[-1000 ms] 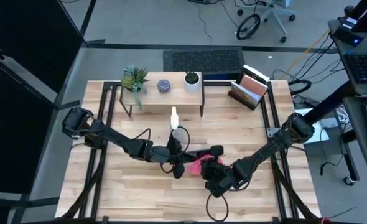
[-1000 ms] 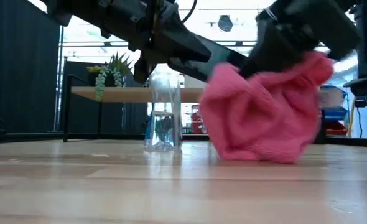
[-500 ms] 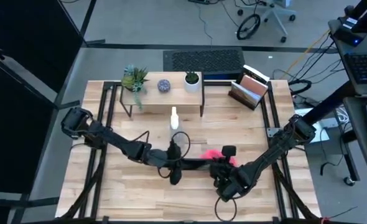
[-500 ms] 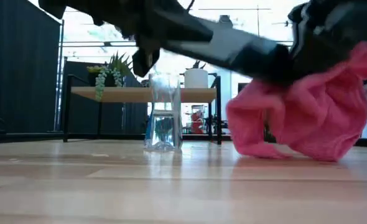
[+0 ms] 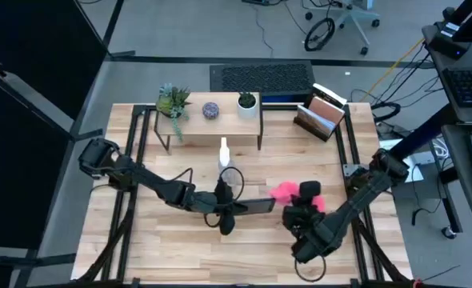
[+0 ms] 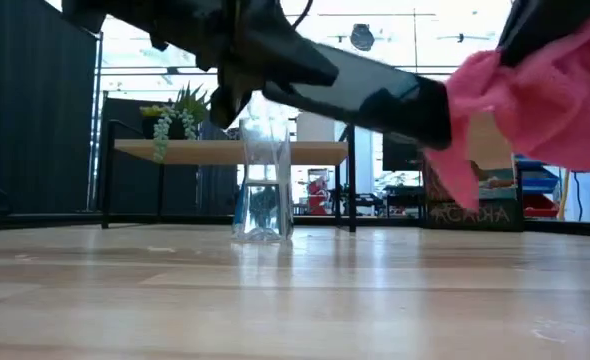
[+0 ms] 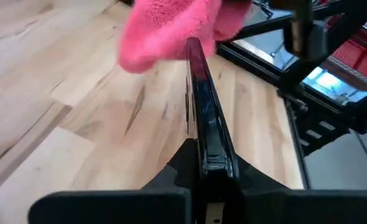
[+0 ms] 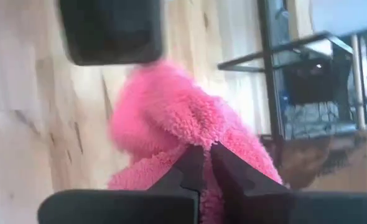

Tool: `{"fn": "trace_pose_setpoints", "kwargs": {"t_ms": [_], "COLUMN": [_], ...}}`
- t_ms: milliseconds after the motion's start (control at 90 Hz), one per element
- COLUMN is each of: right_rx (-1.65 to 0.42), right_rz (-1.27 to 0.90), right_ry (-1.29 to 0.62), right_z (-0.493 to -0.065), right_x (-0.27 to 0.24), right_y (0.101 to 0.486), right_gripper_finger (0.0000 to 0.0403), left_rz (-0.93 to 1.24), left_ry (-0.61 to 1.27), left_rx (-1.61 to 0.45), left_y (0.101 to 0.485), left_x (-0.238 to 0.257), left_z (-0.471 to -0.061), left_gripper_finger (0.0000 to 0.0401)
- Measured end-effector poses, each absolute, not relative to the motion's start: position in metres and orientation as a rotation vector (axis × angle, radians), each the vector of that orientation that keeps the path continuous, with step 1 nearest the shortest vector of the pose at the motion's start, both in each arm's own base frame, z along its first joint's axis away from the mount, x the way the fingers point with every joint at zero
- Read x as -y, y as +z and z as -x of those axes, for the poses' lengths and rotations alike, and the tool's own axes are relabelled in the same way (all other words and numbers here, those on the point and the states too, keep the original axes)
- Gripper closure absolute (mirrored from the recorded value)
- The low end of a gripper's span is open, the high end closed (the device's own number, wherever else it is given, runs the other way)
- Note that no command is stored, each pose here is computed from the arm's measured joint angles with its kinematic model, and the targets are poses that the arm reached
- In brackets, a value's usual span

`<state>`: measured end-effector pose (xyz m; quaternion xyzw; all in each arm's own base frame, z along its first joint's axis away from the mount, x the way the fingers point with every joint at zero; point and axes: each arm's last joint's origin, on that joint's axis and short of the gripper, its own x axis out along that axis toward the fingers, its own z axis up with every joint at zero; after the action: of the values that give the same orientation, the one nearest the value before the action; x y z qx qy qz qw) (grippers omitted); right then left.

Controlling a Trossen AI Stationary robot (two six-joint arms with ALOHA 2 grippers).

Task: Apply microfiber cloth
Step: Wipe the black cellphone with the pink microfiber cloth

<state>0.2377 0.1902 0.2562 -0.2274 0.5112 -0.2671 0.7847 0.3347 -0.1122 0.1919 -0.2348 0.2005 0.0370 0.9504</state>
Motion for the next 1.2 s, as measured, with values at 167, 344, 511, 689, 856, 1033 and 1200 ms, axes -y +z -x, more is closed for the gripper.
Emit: {"fn": "trace_pose_setpoints", "kwargs": {"t_ms": [167, 344, 511, 689, 856, 1033, 1200], "right_rx": [-0.969, -0.755, -0.622, -0.644, -0.721, -0.831, -0.941], "right_rz": [0.432, 0.458, 0.508, 0.524, 0.539, 0.556, 0.548], "right_ry": [-0.483, -0.364, -0.313, -0.336, -0.323, -0.352, -0.397], "right_z": [-0.252, -0.282, -0.313, -0.334, -0.343, -0.335, -0.313], "right_x": [-0.204, -0.218, -0.214, -0.193, -0.191, -0.19, -0.193], "right_y": [0.254, 0.26, 0.273, 0.269, 0.247, 0.231, 0.223], "right_gripper_finger": [0.0403, 0.0403, 0.0403, 0.0403, 0.0403, 0.0403, 0.0403], "left_rz": [0.479, 0.477, 0.479, 0.476, 0.449, 0.438, 0.445], "left_ry": [0.086, 0.094, 0.092, 0.083, 0.037, 0.04, 0.044], "left_rx": [-0.401, -0.4, -0.397, -0.395, -0.35, -0.356, -0.328], "left_y": [0.192, 0.192, 0.192, 0.192, 0.196, 0.194, 0.198], "left_x": [0.11, 0.109, 0.11, 0.112, 0.12, 0.12, 0.12], "left_z": [-0.336, -0.336, -0.336, -0.335, -0.334, -0.334, -0.335], "left_gripper_finger": [0.0397, 0.0397, 0.0397, 0.0397, 0.0397, 0.0397, 0.0397]}}
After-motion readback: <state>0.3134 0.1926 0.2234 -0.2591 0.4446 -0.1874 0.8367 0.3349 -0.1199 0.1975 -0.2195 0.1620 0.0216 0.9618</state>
